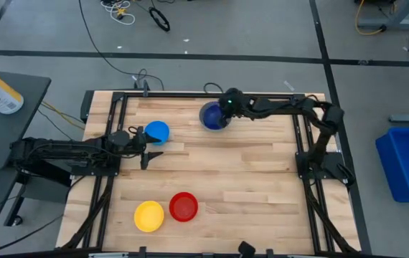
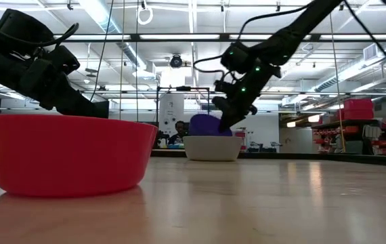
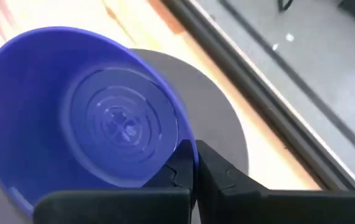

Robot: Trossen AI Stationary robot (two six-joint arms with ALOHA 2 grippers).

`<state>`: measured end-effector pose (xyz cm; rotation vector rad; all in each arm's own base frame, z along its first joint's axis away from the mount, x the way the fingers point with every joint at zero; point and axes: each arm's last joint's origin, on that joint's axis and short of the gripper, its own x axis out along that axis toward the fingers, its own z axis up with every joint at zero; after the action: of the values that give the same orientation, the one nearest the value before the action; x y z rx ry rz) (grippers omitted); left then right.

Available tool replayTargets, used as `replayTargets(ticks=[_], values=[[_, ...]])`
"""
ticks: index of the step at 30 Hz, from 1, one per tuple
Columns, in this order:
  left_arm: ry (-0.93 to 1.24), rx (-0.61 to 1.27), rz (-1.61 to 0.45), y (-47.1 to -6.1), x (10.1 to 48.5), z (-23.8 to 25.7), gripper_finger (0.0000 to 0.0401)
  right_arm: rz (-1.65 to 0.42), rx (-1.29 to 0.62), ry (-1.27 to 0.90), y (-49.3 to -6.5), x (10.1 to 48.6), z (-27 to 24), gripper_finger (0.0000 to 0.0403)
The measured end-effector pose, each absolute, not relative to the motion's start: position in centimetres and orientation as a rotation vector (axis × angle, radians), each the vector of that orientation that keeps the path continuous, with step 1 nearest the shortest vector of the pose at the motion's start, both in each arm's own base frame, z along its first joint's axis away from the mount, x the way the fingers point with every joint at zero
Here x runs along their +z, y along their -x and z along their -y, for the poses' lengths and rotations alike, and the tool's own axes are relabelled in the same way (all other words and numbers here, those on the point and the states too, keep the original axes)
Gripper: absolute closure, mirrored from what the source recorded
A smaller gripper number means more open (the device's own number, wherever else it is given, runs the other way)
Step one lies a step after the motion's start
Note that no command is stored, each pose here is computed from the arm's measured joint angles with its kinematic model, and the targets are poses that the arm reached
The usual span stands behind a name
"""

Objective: Nest bowls inside each other
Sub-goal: Stack the dark blue bowl on the gray bowl, then stack the blue bowl on the dark blue bowl

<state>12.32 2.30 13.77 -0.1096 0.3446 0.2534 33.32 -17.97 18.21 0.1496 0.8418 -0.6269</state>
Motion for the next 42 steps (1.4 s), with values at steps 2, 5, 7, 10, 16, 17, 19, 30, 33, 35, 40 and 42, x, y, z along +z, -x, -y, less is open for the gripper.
replayTargets(ticks=[2, 5, 7, 10, 16, 17, 19, 30, 33, 35, 40, 42], values=[[0.112, 0.254, -0.345, -12.3, 13.8, -2.3, 0.0122, -0.904, -0.616, -0.164, -34.2, 18.3, 18.4, 0.0401], [0.112, 0.254, -0.346, -12.3, 13.8, -2.3, 0.0122, -0.993, -0.578, -0.196, -34.8, 18.3, 18.8, 0.0401], [0.113, 0.254, -0.346, -12.3, 13.8, -2.3, 0.0122, -1.020, -0.570, -0.205, -35.0, 18.4, 18.9, 0.0401], [0.116, 0.254, -0.347, -12.3, 13.7, -2.3, 0.0122, -1.026, -0.557, -0.190, -35.1, 18.5, 18.9, 0.0382], [0.125, 0.256, -0.346, -12.3, 13.7, -2.3, 0.0122, -1.010, -0.515, -0.167, -35.2, 18.8, 18.9, 0.0291], [0.125, 0.256, -0.346, -12.3, 13.7, -2.3, 0.0122, -1.002, -0.525, -0.163, -35.2, 18.9, 19.0, 0.0276], [0.125, 0.257, -0.346, -12.3, 13.7, -2.3, 0.0122, -0.976, -0.553, -0.146, -35.4, 19.0, 19.1, 0.0248], [0.105, 0.455, -0.326, -12.2, 13.8, -2.9, 0.0122, -0.734, -0.499, 0.054, -38.5, 21.9, 17.6, 0.0180], [0.140, 0.524, -0.353, -12.2, 13.4, -3.4, 0.0122, -0.708, -0.470, 0.092, -39.4, 23.3, 16.6, 0.0175], [0.171, 0.529, -0.380, -12.2, 13.1, -3.6, 0.0122, -0.687, -0.451, 0.110, -39.7, 24.3, 15.7, 0.0173], [0.224, 0.545, -0.458, -12.4, 12.1, -3.9, 0.0122, -0.518, -0.405, 0.158, -39.3, 29.5, 12.1, 0.0168], [0.232, 0.539, -0.477, -12.5, 11.8, -3.9, 0.0122, -0.469, -0.415, 0.186, -38.3, 31.7, 10.4, 0.0167]])
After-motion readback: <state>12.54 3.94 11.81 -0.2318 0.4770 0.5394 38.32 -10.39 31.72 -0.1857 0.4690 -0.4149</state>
